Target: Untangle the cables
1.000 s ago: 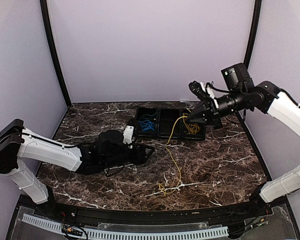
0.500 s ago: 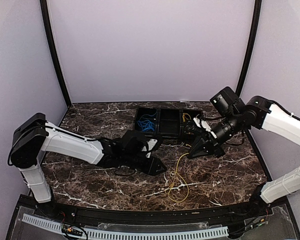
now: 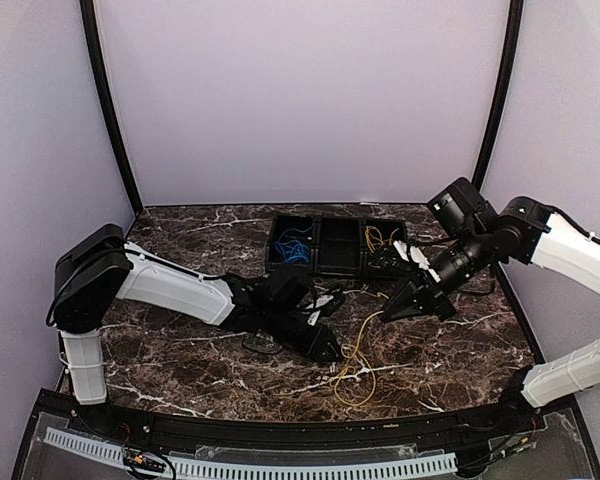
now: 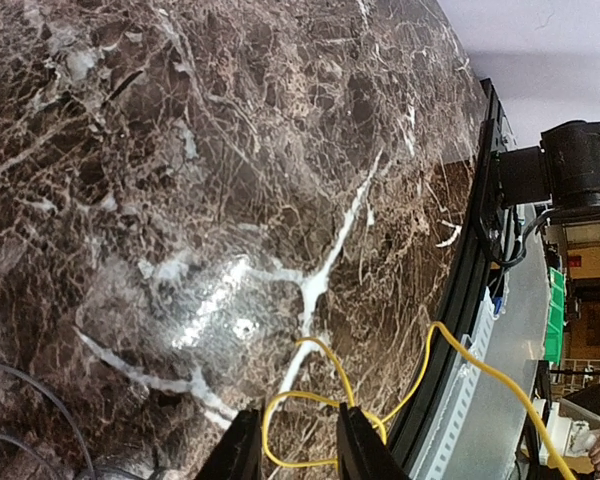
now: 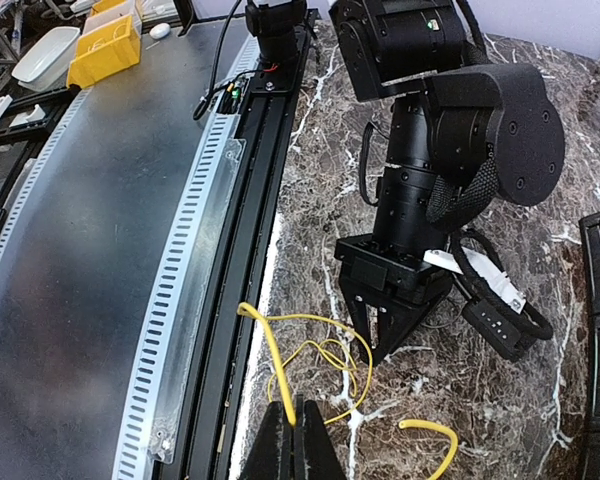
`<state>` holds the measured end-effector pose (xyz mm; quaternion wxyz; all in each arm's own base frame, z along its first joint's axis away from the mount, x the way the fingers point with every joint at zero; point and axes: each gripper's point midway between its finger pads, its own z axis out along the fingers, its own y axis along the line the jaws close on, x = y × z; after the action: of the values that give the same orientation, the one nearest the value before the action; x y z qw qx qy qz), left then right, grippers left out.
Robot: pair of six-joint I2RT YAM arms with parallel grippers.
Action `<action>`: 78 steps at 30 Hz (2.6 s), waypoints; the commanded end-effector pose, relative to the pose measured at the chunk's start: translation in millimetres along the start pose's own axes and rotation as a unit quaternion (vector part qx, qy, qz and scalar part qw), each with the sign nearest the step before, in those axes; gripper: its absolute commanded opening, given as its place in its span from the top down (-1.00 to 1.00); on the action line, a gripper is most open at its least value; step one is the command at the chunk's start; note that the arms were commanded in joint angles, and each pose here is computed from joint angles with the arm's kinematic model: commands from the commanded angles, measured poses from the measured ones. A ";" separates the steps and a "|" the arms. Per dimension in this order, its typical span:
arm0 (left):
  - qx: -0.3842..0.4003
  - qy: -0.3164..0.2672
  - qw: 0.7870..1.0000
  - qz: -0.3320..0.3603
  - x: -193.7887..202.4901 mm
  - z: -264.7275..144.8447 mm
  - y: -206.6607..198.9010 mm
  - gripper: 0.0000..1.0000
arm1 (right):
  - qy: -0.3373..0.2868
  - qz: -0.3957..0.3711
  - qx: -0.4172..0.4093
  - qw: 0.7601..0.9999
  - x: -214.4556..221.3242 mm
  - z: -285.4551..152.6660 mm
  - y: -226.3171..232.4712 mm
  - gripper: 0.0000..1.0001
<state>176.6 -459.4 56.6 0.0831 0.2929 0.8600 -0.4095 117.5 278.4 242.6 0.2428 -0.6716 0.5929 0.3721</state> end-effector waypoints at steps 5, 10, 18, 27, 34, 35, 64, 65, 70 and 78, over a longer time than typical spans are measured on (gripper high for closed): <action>0.049 0.028 0.998 0.032 24.1 -6.6 -28.2 0.48 | -0.004 -0.009 0.005 1.000 -2.1 -0.3 1.7 1.00; 0.051 0.035 0.997 0.046 40.4 -6.5 -31.9 0.46 | -0.005 -0.009 0.006 1.000 -3.5 -0.4 0.6 1.00; 0.018 0.015 0.995 0.097 39.4 2.9 -33.7 0.45 | -0.004 -0.005 0.005 1.000 -3.4 1.8 -2.0 1.00; -0.014 -0.011 0.992 0.128 29.8 7.0 -24.5 0.57 | -0.003 -0.003 0.011 1.000 -2.8 1.2 -3.0 1.00; -0.079 -0.005 0.989 0.124 27.6 19.5 -1.6 0.53 | -0.004 -0.003 0.014 1.000 -2.9 1.4 -4.7 1.00; -0.078 -0.005 0.990 0.121 27.3 20.5 -1.9 0.53 | -0.003 -0.002 0.013 1.000 -2.5 1.6 -4.7 1.00; -0.255 -0.151 0.949 0.105 -11.4 -46.0 53.8 1.00 | -0.051 -0.017 0.233 0.971 -26.6 -134.4 -67.2 1.00; -0.263 -0.153 0.948 0.089 -7.9 -53.2 64.6 1.00 | -0.052 -0.013 0.241 0.969 -25.1 -140.6 -72.1 1.00; -0.284 -0.206 0.934 0.066 -31.2 -98.8 70.3 1.00 | -0.071 0.030 0.283 0.956 -14.0 -173.4 -109.4 1.00; -0.348 -0.265 0.899 0.022 -60.4 -180.3 106.4 1.00 | -0.112 0.146 0.393 0.901 48.0 -276.9 -195.0 1.00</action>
<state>287.6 -332.5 103.5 0.3852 0.1770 0.8895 -0.1704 334.8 107.7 337.4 0.4610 -0.4316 0.7417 0.2259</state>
